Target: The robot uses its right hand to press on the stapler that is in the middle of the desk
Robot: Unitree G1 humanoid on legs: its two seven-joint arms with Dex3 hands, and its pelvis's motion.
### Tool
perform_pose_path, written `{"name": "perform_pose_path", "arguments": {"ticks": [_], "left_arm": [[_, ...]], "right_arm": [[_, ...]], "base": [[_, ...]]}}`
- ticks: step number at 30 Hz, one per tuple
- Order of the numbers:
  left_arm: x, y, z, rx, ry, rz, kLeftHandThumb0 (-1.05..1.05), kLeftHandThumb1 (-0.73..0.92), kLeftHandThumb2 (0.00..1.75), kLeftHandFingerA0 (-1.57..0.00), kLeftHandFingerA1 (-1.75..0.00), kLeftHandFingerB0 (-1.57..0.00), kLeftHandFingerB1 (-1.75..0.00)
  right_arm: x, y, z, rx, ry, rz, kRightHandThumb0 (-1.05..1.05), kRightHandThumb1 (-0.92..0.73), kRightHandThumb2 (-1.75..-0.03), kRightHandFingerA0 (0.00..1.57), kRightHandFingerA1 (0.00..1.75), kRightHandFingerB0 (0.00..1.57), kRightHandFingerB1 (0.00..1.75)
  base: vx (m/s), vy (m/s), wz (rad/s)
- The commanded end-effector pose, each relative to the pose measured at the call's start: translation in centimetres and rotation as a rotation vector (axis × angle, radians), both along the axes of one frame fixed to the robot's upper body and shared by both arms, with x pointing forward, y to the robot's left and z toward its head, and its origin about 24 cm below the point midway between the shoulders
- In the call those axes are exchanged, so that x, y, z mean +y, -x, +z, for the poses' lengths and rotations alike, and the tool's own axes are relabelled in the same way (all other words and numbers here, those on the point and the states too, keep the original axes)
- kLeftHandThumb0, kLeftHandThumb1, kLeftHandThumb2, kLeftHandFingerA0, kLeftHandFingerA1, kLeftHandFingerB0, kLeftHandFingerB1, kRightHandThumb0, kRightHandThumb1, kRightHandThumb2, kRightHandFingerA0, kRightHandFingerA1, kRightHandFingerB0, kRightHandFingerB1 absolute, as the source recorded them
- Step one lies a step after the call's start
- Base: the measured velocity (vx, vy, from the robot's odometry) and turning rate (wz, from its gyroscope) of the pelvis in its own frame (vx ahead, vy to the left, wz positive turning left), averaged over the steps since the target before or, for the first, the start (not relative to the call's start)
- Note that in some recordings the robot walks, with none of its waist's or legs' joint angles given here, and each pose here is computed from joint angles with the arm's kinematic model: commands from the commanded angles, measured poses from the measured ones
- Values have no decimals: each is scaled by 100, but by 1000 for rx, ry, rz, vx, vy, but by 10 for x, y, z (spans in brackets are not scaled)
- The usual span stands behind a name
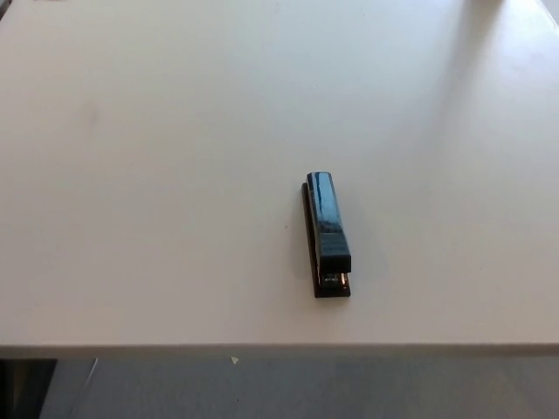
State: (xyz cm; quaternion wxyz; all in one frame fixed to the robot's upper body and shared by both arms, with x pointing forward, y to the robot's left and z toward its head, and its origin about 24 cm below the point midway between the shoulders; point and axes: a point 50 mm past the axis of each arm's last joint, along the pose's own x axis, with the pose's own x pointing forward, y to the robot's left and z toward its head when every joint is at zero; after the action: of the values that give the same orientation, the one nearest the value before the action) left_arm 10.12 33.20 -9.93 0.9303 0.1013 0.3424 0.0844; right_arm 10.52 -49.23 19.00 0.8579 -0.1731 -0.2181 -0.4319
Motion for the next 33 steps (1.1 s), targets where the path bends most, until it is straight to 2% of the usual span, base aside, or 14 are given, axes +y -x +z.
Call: {"name": "perform_pose_path", "arguments": {"ticks": [1, 3, 4, 6, 13, 14, 15, 19, 21, 23, 26, 27, 28, 33], "left_arm": [[7, -2, 7, -13, -49, -47, -35, 55, 110, 0, -48, 0, -46], [6, -4, 8, -12, -54, -65, -34, 56, 111, 0, -49, 0, -46], [5, -6, 8, -18, -55, -71, -34, 58, 112, 0, -49, 0, -46], [5, -8, 9, -26, -49, -69, -34, 57, 111, 0, -49, 0, -46], [1, -16, 7, -28, -58, -66, -35, 54, 110, -1, -48, 0, -46], [1, -18, 8, -32, -57, -67, -70, 88, 66, -20, -31, -20, -28], [1, -19, 8, -33, -60, -74, -71, 88, 67, -18, -30, -19, -28], [0, -22, 8, -24, -63, -83, -72, 89, 67, -20, -31, -19, -28], [-2, -23, 8, -24, -71, -99, -70, 90, 68, -20, -31, -18, -27], [-4, -25, 7, -25, -59, -96, -73, 88, 67, -20, -32, -19, -28], [-5, -27, 6, -11, -65, -105, -77, 88, 67, -20, -32, -19, -27], [-5, -28, 6, -7, -69, -102, -36, 49, 108, -2, -48, 0, -46], [-6, -29, 6, -12, -73, -112, -76, 91, 68, -21, -33, -19, -28], [-7, -32, 7, -12, -81, -139, -76, 91, 68, -20, -32, -20, -28]], "right_arm": [[14, -34, 54, -93, 79, 89, -90, -73, -108, 46, 55, 10, 40], [23, -46, 66, -110, 95, 136, -89, -72, -106, 51, 55, 10, 41], [27, -50, 71, -116, 100, 154, -75, -76, -64, 79, 43, 27, 31], [37, -65, 83, -149, 115, 221, -75, -84, -67, 73, 45, 14, 26], [94, -121, 119, -218, 189, 342, -50, -84, -65, 145, 62, 38, 37], [104, -132, 122, -217, 206, 373, -46, -86, -65, 157, 78, 38, 37], [119, -146, 125, -204, 228, 400, -37, -87, -68, 157, 106, 37, 40], [160, -179, 126, -193, 245, 557, -8, -55, -113, 143, 123, 55, 67], [180, -192, 121, -159, 293, 593, -13, -70, -76, 142, 95, 100, 63], [211, -210, 115, -131, 283, 647, -13, -66, -82, 129, 118, 96, 105], [259, -228, 113, -121, 207, 722, -15, -71, -75, 125, 125, 84, 117], [279, -234, 112, -112, 157, 770, -16, -73, -73, 120, 132, 85, 115], [292, -239, 107, -95, 170, 798, -16, -74, -72, 123, 124, 80, 124], [336, -266, 80, -29, 63, 877, -14, -78, -67, 119, 125, 74, 123]], "base": [[0, 0, 0], [0, 0, 0], [0, 0, 0], [0, 0, 0], [0, 0, 0], [0, 0, 0], [0, 0, 0], [0, 0, 0], [0, 0, 0], [0, 0, 0], [0, 0, 0], [0, 0, 0], [0, 0, 0], [0, 0, 0]]}}
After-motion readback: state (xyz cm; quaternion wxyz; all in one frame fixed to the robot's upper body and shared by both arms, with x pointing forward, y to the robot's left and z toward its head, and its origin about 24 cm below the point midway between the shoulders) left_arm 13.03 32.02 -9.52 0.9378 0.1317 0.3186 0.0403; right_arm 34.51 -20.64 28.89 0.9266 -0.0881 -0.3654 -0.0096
